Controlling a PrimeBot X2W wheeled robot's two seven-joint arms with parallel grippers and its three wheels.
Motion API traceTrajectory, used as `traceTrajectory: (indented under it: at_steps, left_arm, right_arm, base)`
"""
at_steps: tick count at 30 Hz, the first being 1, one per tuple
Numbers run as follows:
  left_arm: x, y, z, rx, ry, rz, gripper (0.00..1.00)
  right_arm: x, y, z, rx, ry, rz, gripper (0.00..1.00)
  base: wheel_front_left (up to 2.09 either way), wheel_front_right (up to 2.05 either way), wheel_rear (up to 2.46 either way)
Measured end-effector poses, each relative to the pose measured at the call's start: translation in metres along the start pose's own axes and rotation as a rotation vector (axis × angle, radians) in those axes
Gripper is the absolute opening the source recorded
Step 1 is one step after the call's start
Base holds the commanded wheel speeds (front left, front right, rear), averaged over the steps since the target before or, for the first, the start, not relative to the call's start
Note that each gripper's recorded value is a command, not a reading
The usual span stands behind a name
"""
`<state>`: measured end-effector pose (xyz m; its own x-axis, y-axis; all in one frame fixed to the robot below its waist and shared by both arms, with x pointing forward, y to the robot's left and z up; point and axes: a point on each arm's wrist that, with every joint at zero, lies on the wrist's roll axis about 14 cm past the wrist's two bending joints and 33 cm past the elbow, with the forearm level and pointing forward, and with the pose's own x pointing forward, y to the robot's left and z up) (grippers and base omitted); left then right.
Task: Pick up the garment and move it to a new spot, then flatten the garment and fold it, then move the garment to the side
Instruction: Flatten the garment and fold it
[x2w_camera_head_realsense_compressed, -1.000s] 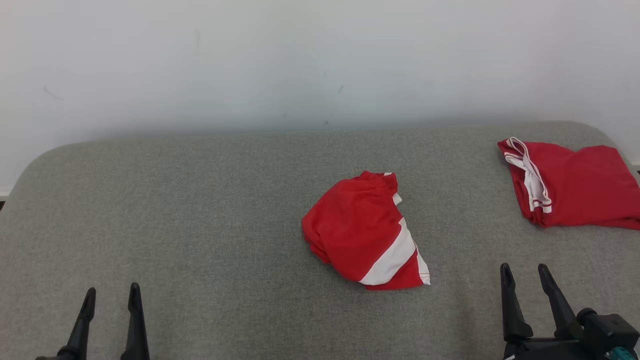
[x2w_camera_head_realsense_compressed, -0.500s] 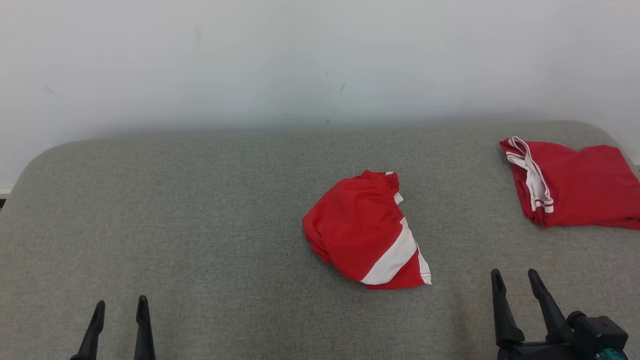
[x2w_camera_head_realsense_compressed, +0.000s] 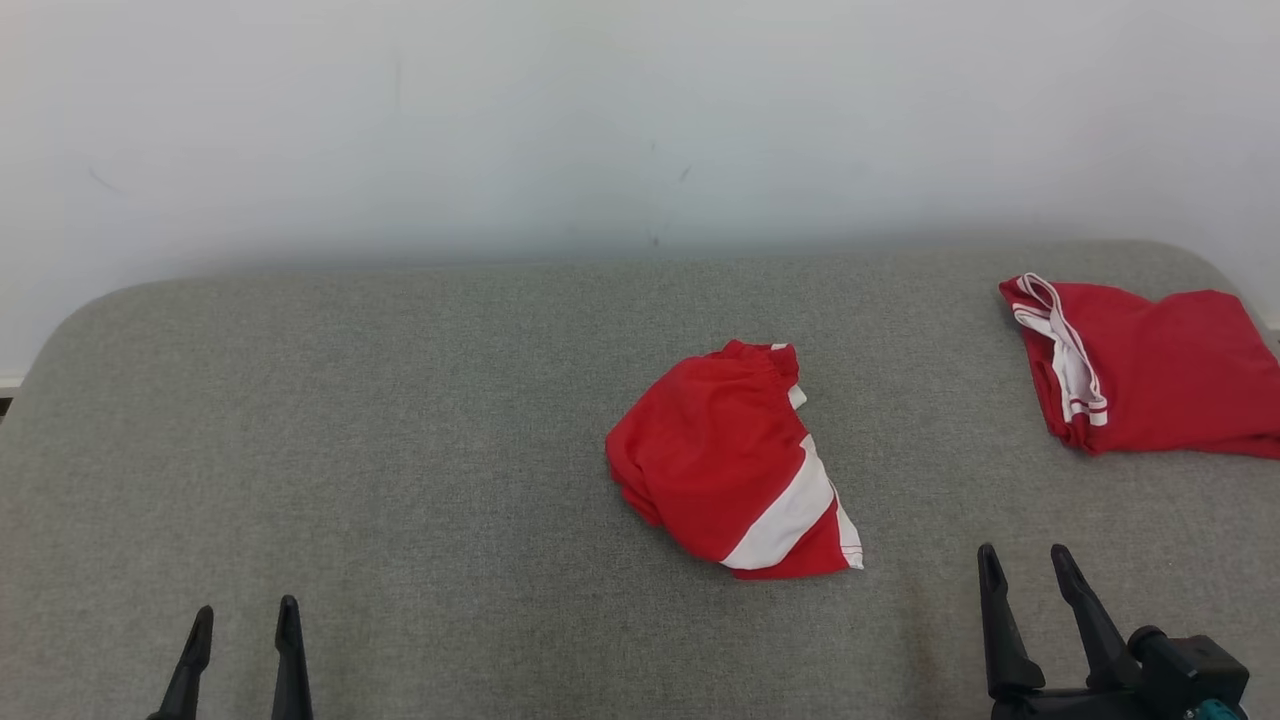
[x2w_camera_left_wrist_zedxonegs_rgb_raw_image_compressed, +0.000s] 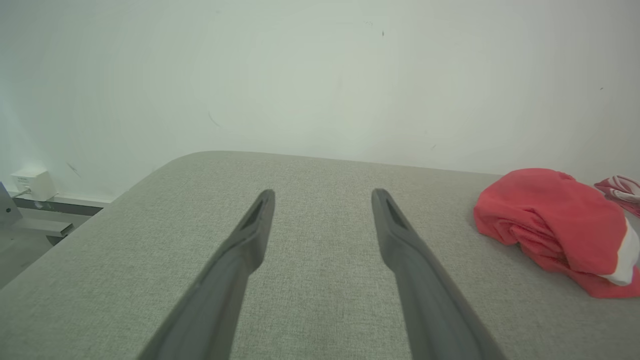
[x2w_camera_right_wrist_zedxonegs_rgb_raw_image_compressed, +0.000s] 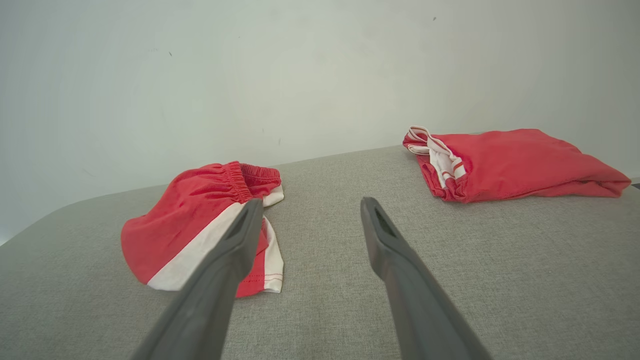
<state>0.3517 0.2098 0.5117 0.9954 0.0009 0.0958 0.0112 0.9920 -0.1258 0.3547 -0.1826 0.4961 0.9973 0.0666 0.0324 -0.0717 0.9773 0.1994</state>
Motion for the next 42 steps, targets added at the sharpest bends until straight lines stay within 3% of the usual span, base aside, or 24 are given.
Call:
traceTrajectory:
  at_steps: [8, 20, 32, 42]
  left_arm:
    - [0.000, -0.001, -0.002, -0.005, 0.005, 0.003, 1.00]
    - [0.008, -0.007, -0.003, -0.004, 0.003, -0.012, 1.00]
    - [0.012, 0.007, -0.010, -0.006, 0.023, 0.032, 1.00]
    - [0.015, 0.020, -0.015, 0.005, 0.042, 0.072, 1.00]
  right_arm:
    - [0.015, 0.008, 0.003, -0.043, 0.013, 0.058, 1.00]
    - [0.086, 0.026, 0.014, -0.144, 0.042, 0.172, 1.00]
    - [0.133, 0.045, -0.041, -0.169, 0.247, 0.232, 1.00]
    - [0.132, 0.055, -0.104, -0.133, 0.462, 0.244, 1.00]
  base:
    - [0.00, 0.00, 0.00]
    - [0.00, 0.00, 0.00]
    - [0.00, 0.00, 0.00]
    - [0.00, 0.00, 0.00]
